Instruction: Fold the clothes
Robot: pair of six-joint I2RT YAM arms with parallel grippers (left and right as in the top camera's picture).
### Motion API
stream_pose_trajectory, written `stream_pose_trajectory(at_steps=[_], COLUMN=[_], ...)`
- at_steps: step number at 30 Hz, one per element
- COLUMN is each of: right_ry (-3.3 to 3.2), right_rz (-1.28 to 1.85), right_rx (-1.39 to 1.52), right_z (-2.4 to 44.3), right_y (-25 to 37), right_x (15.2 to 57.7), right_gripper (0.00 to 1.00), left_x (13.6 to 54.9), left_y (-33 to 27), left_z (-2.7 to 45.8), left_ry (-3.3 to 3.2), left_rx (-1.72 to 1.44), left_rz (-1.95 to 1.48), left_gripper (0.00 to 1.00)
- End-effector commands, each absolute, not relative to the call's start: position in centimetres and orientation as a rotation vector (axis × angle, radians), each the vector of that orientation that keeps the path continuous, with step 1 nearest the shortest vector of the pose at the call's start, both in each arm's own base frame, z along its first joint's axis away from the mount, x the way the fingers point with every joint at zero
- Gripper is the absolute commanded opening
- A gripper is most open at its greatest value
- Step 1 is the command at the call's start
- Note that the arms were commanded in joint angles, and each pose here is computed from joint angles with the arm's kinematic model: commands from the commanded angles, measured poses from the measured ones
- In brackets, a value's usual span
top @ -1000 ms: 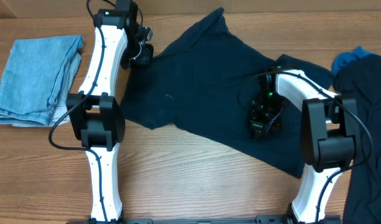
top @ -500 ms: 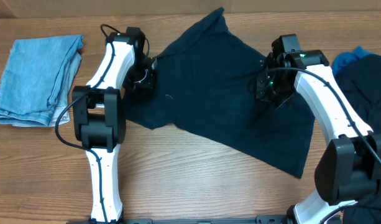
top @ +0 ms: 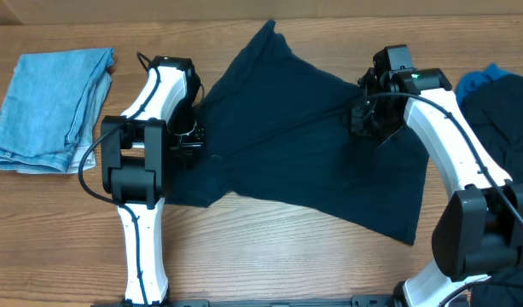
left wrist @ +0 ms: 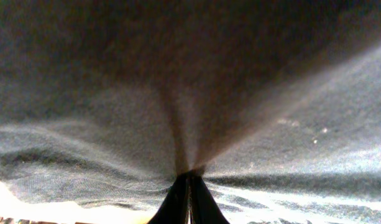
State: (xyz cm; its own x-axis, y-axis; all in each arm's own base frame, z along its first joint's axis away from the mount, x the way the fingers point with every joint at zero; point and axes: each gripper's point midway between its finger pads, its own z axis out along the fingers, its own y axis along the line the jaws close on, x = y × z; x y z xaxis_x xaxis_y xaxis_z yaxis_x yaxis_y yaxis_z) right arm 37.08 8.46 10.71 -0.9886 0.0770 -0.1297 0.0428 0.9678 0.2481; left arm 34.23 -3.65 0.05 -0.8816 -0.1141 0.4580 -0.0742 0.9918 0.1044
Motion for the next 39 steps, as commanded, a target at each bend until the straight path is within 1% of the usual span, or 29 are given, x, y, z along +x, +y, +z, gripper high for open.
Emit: stream_pose_trajectory(at_steps=[1,7,9,10,11,13,14,15,16,17,18,19,20,21,22,23,25,26,27,29,33,35,39], right_ry=[2.959,2.959,2.96,2.96,2.959,2.956,2.95,2.943,2.937,2.928,2.919,2.914,2.91,2.905,2.898,2.891,2.884,2.885,2.885,2.885,2.888,2.894,2.901], right_rz=[0.357,0.357,0.357,0.357,0.357,0.359,0.365,0.366,0.366,0.367,0.367,0.368,0.368,0.369,0.369,0.37,0.37,0.37,0.37,0.37,0.369,0.364,0.341], right_rx=[0.078,0.077,0.078,0.078,0.078,0.077,0.076,0.075,0.074,0.072,0.07,0.069,0.069,0.068,0.067,0.066,0.064,0.065,0.065,0.065,0.065,0.066,0.07], right_z=[11.1,11.1,11.1,11.1,11.1,11.1,11.2,11.2,11.2,11.3,11.3,11.4,11.4,11.4,11.4,11.5,11.5,11.5,11.5,11.5,11.5,11.4,11.4], right_y=[8.2,8.2,8.2,8.3,8.3,8.3,8.3,8.4,8.4,8.4,8.4,8.4,8.5,8.5,8.5,8.5,8.5,8.5,8.5,8.5,8.5,8.4,8.2], right_x=[37.5,37.5,37.5,37.5,37.5,37.6,37.7,37.9,38.0,38.2,38.4,38.6,38.6,38.8,38.9,39.1,39.3,39.2,39.2,39.2,39.2,39.0,38.9], right_gripper=[0.11,0.11,0.11,0.11,0.11,0.11,0.11,0.12,0.14,0.25,0.42,0.52,0.71,0.84,0.85,0.86,0.87,0.87,0.87,0.87,0.87,0.88,0.88], left_x=[33.1,30.7,31.3,32.1,33.2,36.1,38.2,40.8,42.7,44.9,46.5,48.0,49.5,50.7,51.9,53.2,55.1,55.6,56.1,56.6,58.1,58.7,59.2], left_y=[-1.9,-1.4,-1.7,-1.9,-2.0,-2.4,-2.9,-3.8,-4.8,-6.0,-7.3,-8.8,-10.5,-11.8,-13.1,-14.1,-15.1,-15.3,-15.7,-16.5,-16.6,-16.7,-16.0], left_z=[-0.5,-1.7,-1.2,0.0,1.9,7.9,11.7,16.0,18.9,21.2,22.1,22.3,21.8,21.0,19.7,17.7,12.6,10.8,8.0,5.5,3.6,3.6,2.1], left_ry=[-2.59,-2.516,-2.553,-2.602,-2.676,-2.894,-3.056,-3.258,-3.408,-3.548,-3.626,-3.674,-3.703,-3.712,-3.713,-3.711,-3.667,-3.648,-3.614,-3.599,-3.646,-3.672,-3.671], left_rx=[0.186,0.199,0.212,0.221,0.232,0.253,0.217,0.156,0.076,-0.06,-0.205,-0.315,-0.424,-0.497,-0.559,-0.585,-0.644,-0.693,-0.743,-0.765,-0.762,-0.758,-0.73], left_rz=[-0.263,-0.31,-0.282,-0.267,-0.253,-0.209,-0.166,-0.117,-0.084,-0.061,-0.056,-0.032,0.021,0.072,0.121,0.14,0.125,0.108,0.092,0.092,-0.125,-0.193,-0.291], left_gripper=[0.04,0.04,0.04,0.04,0.04,0.04,0.04,0.08,0.16,0.22,0.36,0.5,0.64,0.78,0.8,0.81,0.77,0.75,0.73,0.7,0.69,0.64,0.56])
